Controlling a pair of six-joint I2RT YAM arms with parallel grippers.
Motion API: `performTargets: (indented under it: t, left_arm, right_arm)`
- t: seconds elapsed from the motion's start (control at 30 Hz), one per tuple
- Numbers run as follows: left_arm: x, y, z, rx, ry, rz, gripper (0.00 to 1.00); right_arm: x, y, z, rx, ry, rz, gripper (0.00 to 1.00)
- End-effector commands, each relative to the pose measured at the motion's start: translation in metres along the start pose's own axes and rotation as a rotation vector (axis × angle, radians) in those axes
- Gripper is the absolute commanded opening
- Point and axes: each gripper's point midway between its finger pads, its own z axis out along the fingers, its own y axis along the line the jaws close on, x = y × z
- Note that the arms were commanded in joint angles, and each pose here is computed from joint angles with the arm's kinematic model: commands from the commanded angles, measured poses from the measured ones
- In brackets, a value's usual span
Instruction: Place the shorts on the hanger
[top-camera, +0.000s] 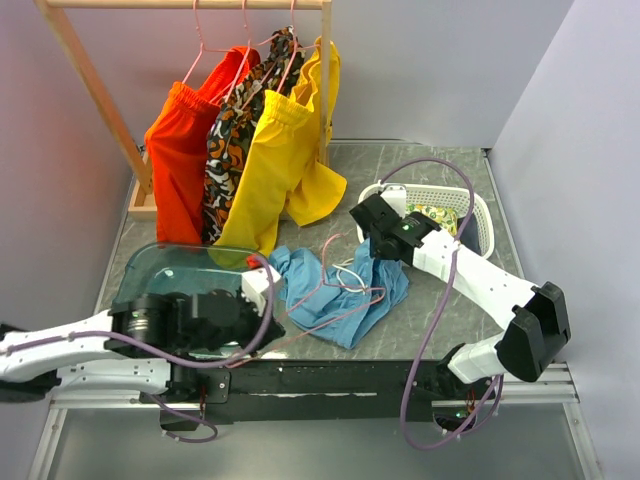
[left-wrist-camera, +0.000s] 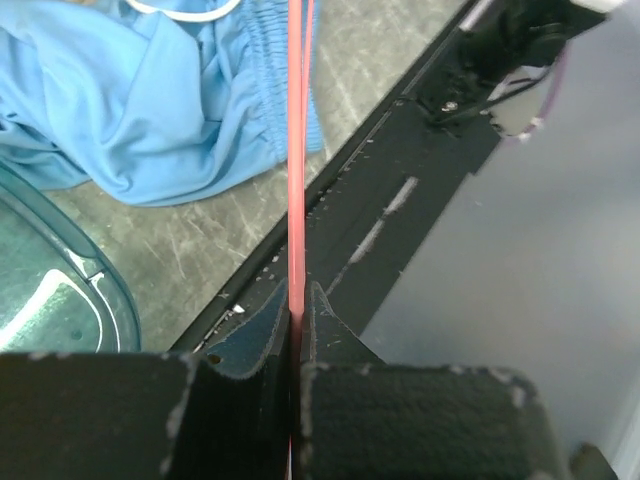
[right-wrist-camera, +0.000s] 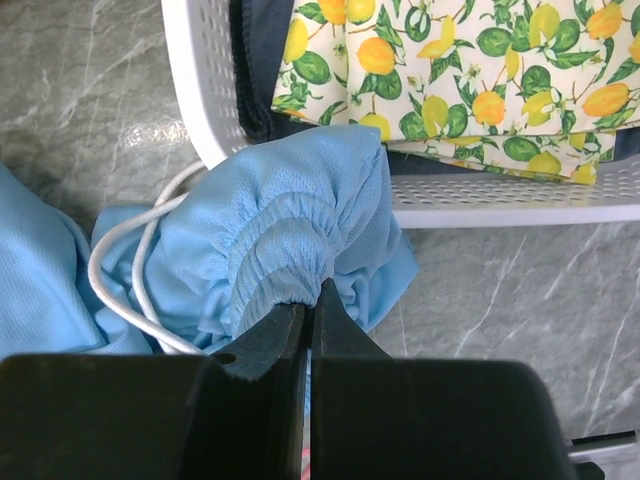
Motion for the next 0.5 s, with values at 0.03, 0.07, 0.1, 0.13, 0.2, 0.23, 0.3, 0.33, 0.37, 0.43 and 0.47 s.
performTargets:
  t: [0.03, 0.07, 0.1, 0.13, 0.2, 0.23, 0.3, 0.33, 0.37, 0.43, 0.47]
  left_arm:
    - [-0.017, 0.009, 0.016, -0.188, -0.119, -0.036, 0.01]
    - [-0.016, 0.006, 0.017, -0.198, -0.123, -0.041, 0.01]
    - [-0.017, 0.007, 0.018, -0.222, -0.129, -0.043, 0.01]
    - [-0.019, 0.016, 0.017, -0.279, -0.151, -0.035, 0.01]
    - [-0.02, 0.015, 0.016, -0.309, -0.163, -0.045, 0.01]
    - [-0.021, 0.017, 0.015, -0.325, -0.172, -0.046, 0.01]
    - [-0.022, 0.017, 0.015, -0.337, -0.193, -0.04, 0.01]
    - [-0.022, 0.016, 0.016, -0.331, -0.201, -0.041, 0.01]
    - [-0.027, 0.005, 0.018, -0.286, -0.226, -0.045, 0.01]
    - [-0.028, 0.001, 0.022, -0.26, -0.252, -0.041, 0.01]
    - [-0.033, -0.004, 0.023, -0.245, -0.283, -0.047, 0.01]
  right_arm:
    - [-0.022, -0.005, -0.024, -0.054, -0.066, 0.049, 0.0]
    - [-0.02, -0.006, -0.025, -0.055, -0.066, 0.048, 0.0]
    - [-0.02, -0.007, -0.027, -0.056, -0.068, 0.048, 0.0]
    - [-0.02, -0.009, -0.03, -0.059, -0.073, 0.05, 0.0]
    - [-0.019, -0.013, -0.031, -0.055, -0.077, 0.052, 0.0]
    - [-0.02, -0.015, -0.034, -0.059, -0.085, 0.058, 0.0]
    - [-0.019, -0.012, -0.037, -0.086, -0.082, 0.056, 0.0]
    - [-0.02, -0.011, -0.041, -0.106, -0.089, 0.061, 0.0]
    - [-0.022, -0.006, -0.045, -0.131, -0.092, 0.063, 0.0]
    - [-0.024, 0.003, -0.053, -0.188, -0.095, 0.059, 0.0]
    - [-0.031, 0.008, -0.06, -0.214, -0.109, 0.063, 0.0]
